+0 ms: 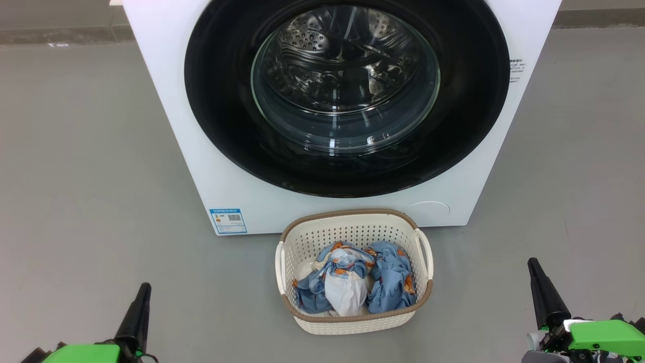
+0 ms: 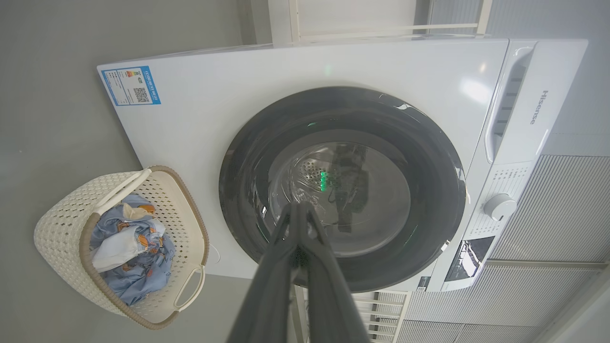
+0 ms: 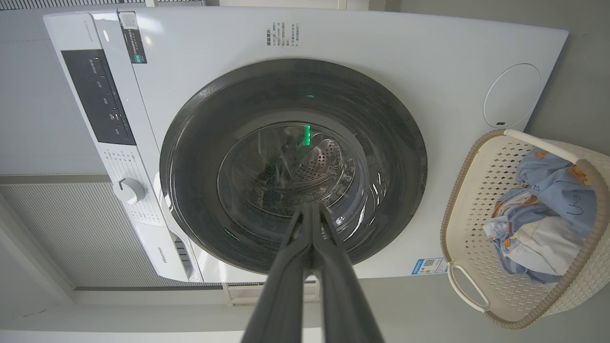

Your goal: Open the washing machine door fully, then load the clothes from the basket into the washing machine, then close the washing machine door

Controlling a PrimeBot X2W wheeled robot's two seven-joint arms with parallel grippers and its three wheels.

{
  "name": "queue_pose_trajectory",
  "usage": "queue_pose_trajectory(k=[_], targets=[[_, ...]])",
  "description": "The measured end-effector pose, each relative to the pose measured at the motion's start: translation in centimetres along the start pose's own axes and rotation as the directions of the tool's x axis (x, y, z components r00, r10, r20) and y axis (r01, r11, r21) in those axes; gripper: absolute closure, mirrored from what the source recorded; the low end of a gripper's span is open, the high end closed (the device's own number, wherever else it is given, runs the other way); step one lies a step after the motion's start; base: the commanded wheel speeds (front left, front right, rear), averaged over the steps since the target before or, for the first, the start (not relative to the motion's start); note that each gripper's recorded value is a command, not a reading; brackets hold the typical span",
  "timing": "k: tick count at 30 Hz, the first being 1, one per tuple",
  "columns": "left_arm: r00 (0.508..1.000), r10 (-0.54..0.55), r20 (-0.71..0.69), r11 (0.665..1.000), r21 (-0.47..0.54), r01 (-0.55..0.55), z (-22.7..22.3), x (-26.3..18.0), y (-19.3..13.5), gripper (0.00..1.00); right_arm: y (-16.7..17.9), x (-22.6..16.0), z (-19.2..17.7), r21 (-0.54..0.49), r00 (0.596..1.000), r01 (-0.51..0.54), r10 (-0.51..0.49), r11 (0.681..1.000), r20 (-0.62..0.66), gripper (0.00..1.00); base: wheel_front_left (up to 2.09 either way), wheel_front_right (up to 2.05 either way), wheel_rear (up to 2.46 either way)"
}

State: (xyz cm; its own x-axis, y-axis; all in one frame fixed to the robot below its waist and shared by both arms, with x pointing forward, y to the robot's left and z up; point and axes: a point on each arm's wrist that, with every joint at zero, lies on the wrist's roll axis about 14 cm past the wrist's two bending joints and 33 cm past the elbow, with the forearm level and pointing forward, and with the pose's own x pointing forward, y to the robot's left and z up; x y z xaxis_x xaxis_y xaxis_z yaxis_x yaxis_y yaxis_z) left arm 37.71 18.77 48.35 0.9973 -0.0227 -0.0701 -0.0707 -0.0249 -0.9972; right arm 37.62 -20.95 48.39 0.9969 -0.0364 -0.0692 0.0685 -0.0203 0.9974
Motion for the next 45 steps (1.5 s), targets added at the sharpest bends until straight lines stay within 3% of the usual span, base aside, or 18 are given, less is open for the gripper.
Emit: queue_pose_trajectory(k=[16, 17, 21, 28, 45], targets=[[1.0, 0.018, -0.001, 1.0, -0.006, -0.018, -0.1, -0.2, 0.6, 1.0, -0.7, -0.2, 0.0, 0.003, 1.0, 0.019, -0.019, 1.0, 0.002, 1.0, 0.0, 0.0, 0.0], [0.999, 0.038, -0.001, 0.999, -0.012, -0.038, -0.3, -0.5, 1.3, 0.0, -1.4, -0.5, 0.0, 0.007, 0.999, 0.04, -0.04, 0.999, 0.003, 0.0, 0.0, 0.0, 0.0], [0.994, 0.112, -0.004, 0.993, -0.034, -0.112, -0.9, -1.7, 3.8, 0.0, -3.8, -1.6, -0.2, 0.02, 0.994, 0.112, -0.112, 0.993, 0.006, 0.0, 0.0, 0.0, 0.0], [0.994, 0.107, 0.006, 0.994, -0.029, -0.107, -0.8, -1.7, 3.7, 0.0, -3.8, -1.6, -0.2, 0.014, 0.994, 0.112, -0.112, 0.994, 0.011, 0.0, 0.0, 0.0, 0.0], [0.996, 0.089, 0.028, 0.987, 0.133, -0.092, -0.4, -1.5, 3.0, 0.0, -4.0, -1.4, -0.7, -0.139, 0.992, 0.123, -0.125, 0.983, -0.002, 0.0, 0.0, 0.0, 0.0]])
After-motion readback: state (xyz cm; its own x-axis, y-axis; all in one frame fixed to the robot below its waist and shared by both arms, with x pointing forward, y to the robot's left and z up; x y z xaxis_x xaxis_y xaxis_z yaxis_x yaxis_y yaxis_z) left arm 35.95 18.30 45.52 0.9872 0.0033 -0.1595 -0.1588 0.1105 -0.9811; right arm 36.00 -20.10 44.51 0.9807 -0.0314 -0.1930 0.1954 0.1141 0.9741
